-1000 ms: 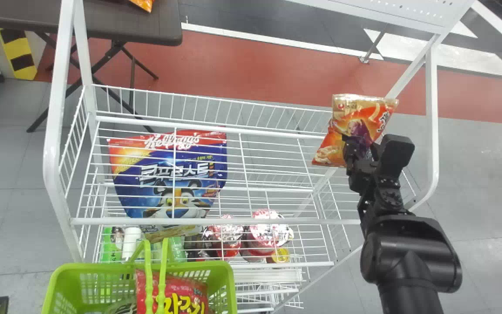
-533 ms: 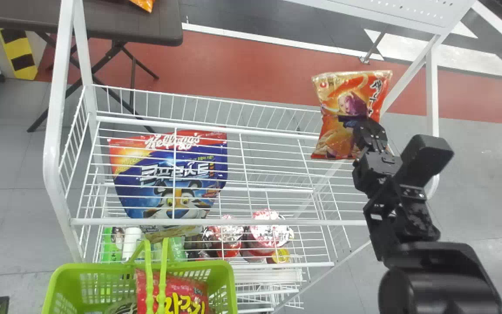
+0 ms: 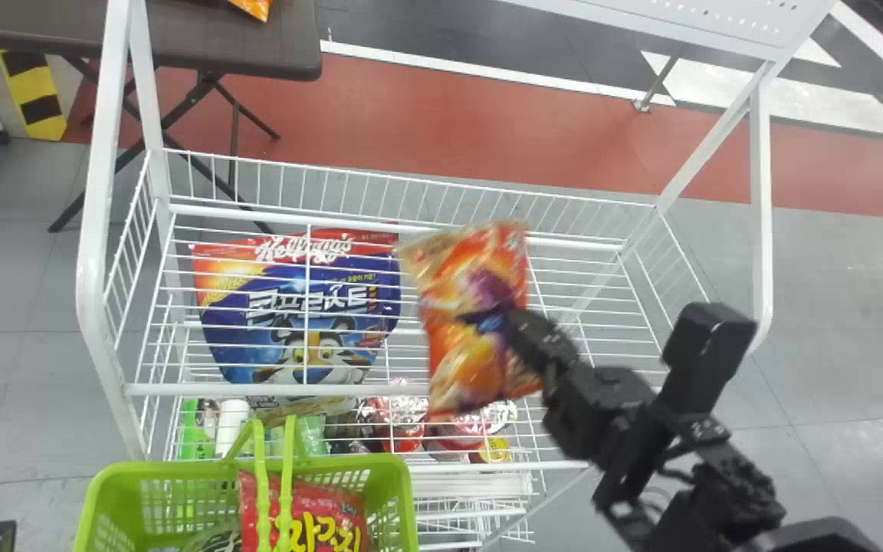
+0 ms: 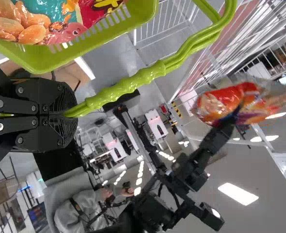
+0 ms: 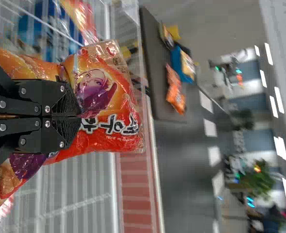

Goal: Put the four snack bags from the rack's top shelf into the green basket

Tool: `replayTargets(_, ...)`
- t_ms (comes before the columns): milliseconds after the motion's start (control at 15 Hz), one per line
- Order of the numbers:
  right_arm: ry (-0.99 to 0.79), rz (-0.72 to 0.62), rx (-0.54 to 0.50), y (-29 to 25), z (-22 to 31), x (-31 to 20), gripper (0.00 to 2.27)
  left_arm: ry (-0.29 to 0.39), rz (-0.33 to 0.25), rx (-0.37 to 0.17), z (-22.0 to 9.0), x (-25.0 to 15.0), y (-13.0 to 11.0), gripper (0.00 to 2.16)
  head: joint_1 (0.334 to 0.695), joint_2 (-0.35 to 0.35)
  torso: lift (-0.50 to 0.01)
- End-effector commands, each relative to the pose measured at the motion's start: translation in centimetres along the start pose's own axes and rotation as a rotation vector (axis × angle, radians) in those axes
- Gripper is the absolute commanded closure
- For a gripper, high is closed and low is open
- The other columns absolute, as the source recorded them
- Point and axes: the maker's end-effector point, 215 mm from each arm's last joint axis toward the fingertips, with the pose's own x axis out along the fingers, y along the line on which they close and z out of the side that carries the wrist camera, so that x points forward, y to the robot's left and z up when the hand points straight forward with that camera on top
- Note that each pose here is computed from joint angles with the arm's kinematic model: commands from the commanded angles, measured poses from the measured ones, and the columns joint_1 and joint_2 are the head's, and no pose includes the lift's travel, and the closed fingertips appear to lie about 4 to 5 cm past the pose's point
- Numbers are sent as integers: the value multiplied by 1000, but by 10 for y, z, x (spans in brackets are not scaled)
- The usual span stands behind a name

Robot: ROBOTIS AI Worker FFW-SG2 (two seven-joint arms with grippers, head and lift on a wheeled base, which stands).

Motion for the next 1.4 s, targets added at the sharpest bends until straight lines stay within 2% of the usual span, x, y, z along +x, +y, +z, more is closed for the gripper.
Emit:
replayTargets(0,110,79,63,30,-42,-18,2219,0,-1,1,0,1,0,2118,695,-350,0)
replayTargets(133,260,147,125,51,-92,-35,2219,0,1,-1,0,0,0,2118,695,-350,0)
replayTargets(333,414,167,179,62,-150,-57,2216,-8,-1,6,1,-1,1,2118,695,-350,0)
replayTargets(600,520,164,245,63,-217,-58,2216,-13,3,16,3,0,2,2118,695,-350,0)
replayTargets(800,488,209,249,89,-221,-48,2216,-13,1,20,2,1,2,2118,695,-350,0)
replayTargets(933,460,169,190,86,-225,-36,2216,-14,1,21,1,1,2,2118,695,-339,0)
replayTargets(1067,450,166,208,82,-229,-32,2179,-17,6,27,1,-1,3,2118,695,-321,0)
replayTargets(1133,460,193,226,89,-231,-35,1899,-16,7,26,1,-1,3,2118,695,-316,0)
replayTargets(1200,459,218,237,95,-229,-37,1065,-17,5,29,1,-1,3,2118,695,-313,0)
replayTargets(1267,451,244,260,101,-224,-40,-2,-16,4,28,1,0,2,2118,695,-290,0)
replayTargets(1333,442,248,268,102,-220,-43,-2,-16,4,28,1,0,2,2118,695,-278,0)
